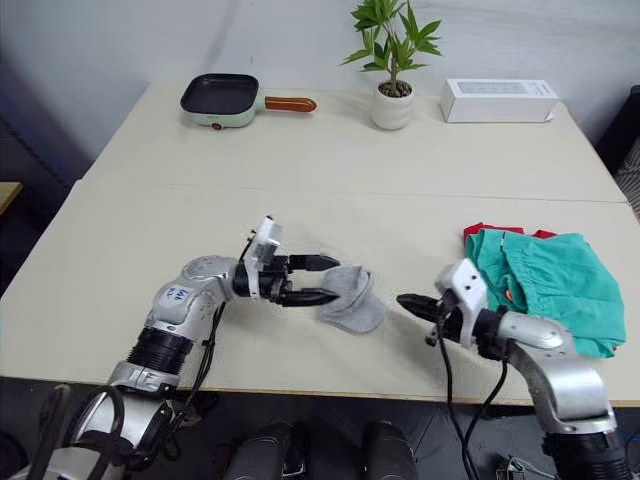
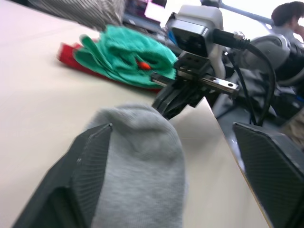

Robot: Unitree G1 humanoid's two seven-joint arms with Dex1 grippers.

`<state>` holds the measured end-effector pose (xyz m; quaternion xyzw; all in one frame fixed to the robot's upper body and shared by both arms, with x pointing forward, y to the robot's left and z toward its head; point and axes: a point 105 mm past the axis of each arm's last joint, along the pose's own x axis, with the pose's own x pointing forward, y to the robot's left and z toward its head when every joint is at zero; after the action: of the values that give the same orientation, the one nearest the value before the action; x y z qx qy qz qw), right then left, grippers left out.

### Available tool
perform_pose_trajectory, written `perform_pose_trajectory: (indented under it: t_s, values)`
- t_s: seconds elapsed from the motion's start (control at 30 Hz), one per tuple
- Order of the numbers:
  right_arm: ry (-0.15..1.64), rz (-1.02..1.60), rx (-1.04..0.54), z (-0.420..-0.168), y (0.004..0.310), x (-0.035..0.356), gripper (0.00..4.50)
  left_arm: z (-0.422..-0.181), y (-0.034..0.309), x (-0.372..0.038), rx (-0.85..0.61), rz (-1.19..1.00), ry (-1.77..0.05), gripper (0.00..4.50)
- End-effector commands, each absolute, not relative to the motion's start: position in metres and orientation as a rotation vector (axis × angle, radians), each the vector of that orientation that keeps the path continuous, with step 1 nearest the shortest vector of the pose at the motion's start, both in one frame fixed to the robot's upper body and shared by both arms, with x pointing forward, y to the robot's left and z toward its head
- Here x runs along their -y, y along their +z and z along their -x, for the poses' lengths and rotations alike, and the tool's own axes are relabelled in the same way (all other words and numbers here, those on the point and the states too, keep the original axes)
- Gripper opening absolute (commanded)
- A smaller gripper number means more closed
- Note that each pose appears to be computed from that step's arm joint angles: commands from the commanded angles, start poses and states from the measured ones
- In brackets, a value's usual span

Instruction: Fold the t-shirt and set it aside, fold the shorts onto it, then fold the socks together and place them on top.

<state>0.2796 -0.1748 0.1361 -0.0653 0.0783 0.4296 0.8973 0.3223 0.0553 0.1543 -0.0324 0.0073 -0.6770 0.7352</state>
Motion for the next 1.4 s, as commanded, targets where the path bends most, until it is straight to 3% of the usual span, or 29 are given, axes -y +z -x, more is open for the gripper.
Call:
perform_pose_trajectory:
  t_s: [0.03, 0.17, 0.3, 0.33, 0.53, 0.73, 0.9, 1.17, 1.27, 1.4]
  values:
    - [0.954, 0.079, -0.010, -0.273, 0.171, 0.161, 0.00, -0.332, 0.157, -0.058, 0.050, -0.074, -1.407, 2.63]
    - [1.004, 0.059, 0.067, -0.274, 0.182, 0.139, 0.00, -0.333, 0.145, -0.047, 0.056, -0.173, -1.402, 1.44]
    - [0.993, 0.094, 0.068, -0.289, 0.168, 0.108, 0.00, -0.330, 0.128, -0.028, 0.018, -0.211, -1.428, 0.15]
    - [0.981, 0.113, 0.059, -0.294, 0.162, 0.102, 0.00, -0.329, 0.122, -0.024, -0.004, -0.232, -1.437, 0.04]
    - [0.952, 0.157, -0.031, -0.311, 0.123, 0.082, 0.00, -0.320, 0.089, -0.020, -0.105, -0.338, -1.444, 0.04]
    - [0.852, 0.160, -0.094, -0.324, 0.089, 0.104, 0.00, -0.318, 0.081, -0.022, -0.140, -0.316, -1.415, 0.04]
    - [0.766, 0.063, -0.078, -0.331, 0.092, 0.133, 0.00, -0.320, 0.079, -0.026, -0.148, -0.305, -1.390, 0.04]
    - [0.869, -0.085, 0.002, -0.306, 0.135, 0.152, 0.00, -0.320, 0.088, -0.024, -0.082, -0.281, -1.383, 0.04]
    - [0.900, -0.297, -0.143, -0.287, 0.140, 0.161, 0.00, -0.320, 0.097, -0.020, -0.044, -0.284, -1.392, 0.04]
    - [0.905, -0.585, -0.520, -0.258, 0.134, 0.175, 1.21, -0.319, 0.100, -0.019, -0.036, -0.304, -1.405, 0.00]
